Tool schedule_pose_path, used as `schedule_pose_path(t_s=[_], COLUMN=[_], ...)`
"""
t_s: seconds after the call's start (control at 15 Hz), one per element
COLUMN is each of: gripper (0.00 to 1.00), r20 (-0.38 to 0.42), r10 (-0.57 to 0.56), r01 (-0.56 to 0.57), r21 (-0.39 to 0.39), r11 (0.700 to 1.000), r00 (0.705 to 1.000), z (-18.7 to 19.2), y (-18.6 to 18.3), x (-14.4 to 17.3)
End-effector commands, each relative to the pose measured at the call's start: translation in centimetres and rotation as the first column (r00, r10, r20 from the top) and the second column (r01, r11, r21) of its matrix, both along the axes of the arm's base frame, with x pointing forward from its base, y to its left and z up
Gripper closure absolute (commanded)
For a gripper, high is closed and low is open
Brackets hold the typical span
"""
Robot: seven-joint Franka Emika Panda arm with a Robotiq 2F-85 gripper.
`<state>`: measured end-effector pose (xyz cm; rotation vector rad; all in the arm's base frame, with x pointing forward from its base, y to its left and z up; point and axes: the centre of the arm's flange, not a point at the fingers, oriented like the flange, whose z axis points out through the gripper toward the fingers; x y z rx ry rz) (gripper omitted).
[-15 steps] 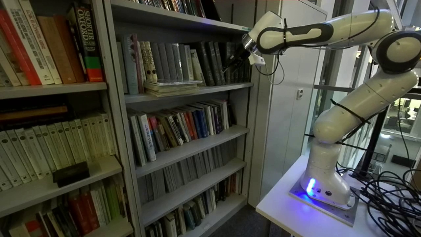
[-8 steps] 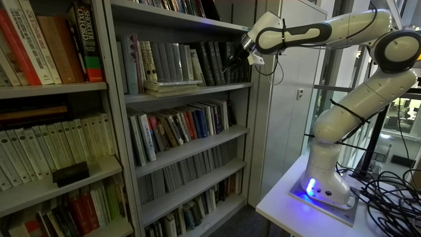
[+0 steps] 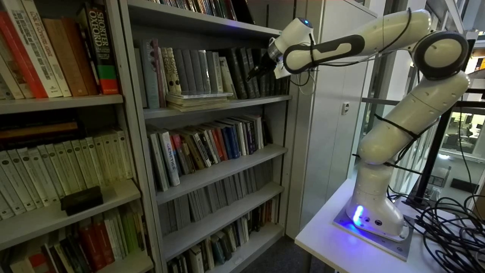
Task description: Pull one of the books out of the shelf and lay it on top of the pile of books
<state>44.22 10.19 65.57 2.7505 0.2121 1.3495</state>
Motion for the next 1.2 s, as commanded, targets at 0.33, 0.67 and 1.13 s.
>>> schedule_pose_path(t_s=[0.33, 0.67, 1.13], gripper=[0.00, 0.00, 0.00], r20=[0.358, 0.304, 0.297], r10=[-0.061, -0.063, -0.020], r01=[0.143, 0.127, 0.076], r21=[-0.208, -0.196, -0.178], r11=[0.967, 0.972, 0.981], r00=[0.932, 0.950, 0.955], z=[1.9, 1.6, 1.3], y=[3.8, 2.6, 3.7], x=[8.8, 6.8, 6.4])
